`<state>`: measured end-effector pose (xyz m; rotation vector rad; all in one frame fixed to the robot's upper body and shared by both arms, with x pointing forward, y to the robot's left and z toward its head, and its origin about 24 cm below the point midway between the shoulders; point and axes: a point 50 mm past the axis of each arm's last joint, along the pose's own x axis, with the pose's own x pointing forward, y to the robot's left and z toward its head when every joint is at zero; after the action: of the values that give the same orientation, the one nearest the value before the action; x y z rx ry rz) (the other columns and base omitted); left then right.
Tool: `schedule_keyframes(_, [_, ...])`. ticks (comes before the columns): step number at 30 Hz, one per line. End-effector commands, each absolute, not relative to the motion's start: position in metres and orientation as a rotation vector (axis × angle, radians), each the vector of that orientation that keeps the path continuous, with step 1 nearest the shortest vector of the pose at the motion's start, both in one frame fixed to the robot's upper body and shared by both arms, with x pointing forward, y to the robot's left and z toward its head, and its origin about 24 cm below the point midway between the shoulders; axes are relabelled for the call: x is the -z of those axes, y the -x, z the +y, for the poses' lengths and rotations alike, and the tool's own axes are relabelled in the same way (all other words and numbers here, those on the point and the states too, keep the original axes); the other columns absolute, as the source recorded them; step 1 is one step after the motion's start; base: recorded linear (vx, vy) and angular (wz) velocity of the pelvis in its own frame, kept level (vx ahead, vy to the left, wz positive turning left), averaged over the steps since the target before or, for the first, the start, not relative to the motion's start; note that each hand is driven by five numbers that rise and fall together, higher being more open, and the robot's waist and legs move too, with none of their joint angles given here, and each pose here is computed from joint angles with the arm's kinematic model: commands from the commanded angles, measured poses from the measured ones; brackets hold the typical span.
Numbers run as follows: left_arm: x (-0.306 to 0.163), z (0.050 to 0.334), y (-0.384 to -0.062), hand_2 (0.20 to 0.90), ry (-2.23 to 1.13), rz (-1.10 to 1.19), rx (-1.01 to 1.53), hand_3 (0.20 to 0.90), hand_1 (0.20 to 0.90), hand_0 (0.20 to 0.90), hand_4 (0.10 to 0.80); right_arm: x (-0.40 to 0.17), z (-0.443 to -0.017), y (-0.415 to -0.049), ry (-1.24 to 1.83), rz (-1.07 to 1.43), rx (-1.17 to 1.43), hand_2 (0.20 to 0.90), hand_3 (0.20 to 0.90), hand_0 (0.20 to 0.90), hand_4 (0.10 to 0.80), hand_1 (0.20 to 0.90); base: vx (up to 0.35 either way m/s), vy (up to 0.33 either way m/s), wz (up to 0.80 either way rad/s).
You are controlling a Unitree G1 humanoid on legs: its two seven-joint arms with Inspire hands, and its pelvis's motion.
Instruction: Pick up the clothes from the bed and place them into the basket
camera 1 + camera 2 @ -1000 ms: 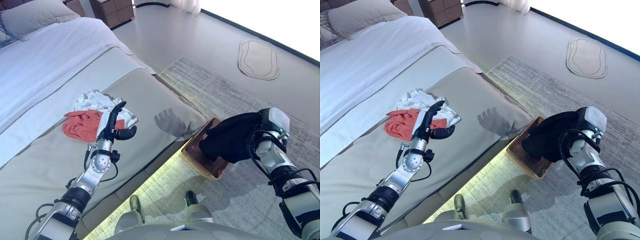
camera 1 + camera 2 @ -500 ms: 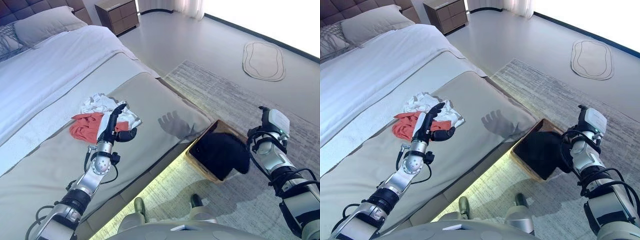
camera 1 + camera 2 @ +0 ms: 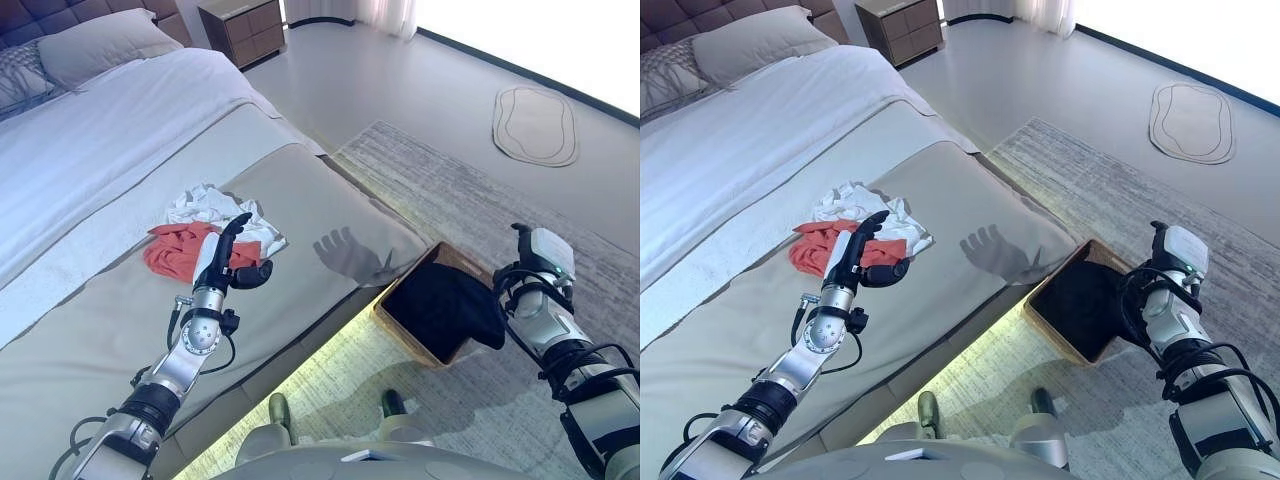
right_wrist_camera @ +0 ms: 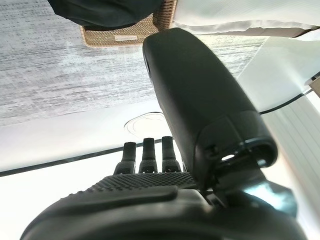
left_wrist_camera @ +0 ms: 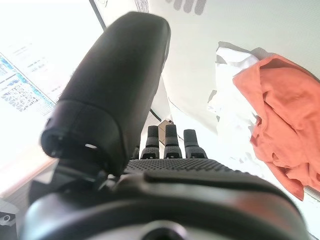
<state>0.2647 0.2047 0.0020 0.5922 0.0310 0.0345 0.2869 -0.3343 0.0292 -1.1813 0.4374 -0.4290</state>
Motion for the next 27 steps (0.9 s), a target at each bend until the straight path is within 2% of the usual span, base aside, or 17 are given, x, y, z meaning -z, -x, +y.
schedule_keyframes(1, [-0.031,0.203,-0.284,0.9,-0.597,-0.131,-0.076,0.9,0.9,0.9,0.8,-0.098,-0.323,-0.324,1.315,0.112,0.498,0.9,0.9,0.9,0.8,0.9,-0.005,0.006,0.05])
schedule_keyframes(12, [-0.02,0.214,-0.277,0.9,-0.616,-0.08,-0.153,0.9,0.9,0.9,0.8,-0.176,-0.267,-0.364,1.395,-0.282,0.389,0.9,0.9,0.9,0.8,0.9,-0.002,0.004,0.2])
schedule_keyframes(22, [-0.022,0.236,-0.268,0.9,-0.637,-0.071,-0.203,0.9,0.9,0.9,0.8,-0.215,-0.23,-0.385,1.506,-0.392,0.366,0.9,0.9,0.9,0.8,0.9,-0.006,0.03,0.38])
schedule_keyframes(27, [-0.029,0.235,-0.269,0.9,-0.641,-0.125,-0.179,0.9,0.9,0.9,0.8,-0.234,-0.216,-0.395,1.56,-0.422,0.4,0.9,0.9,0.9,0.8,0.9,-0.086,0.07,0.46])
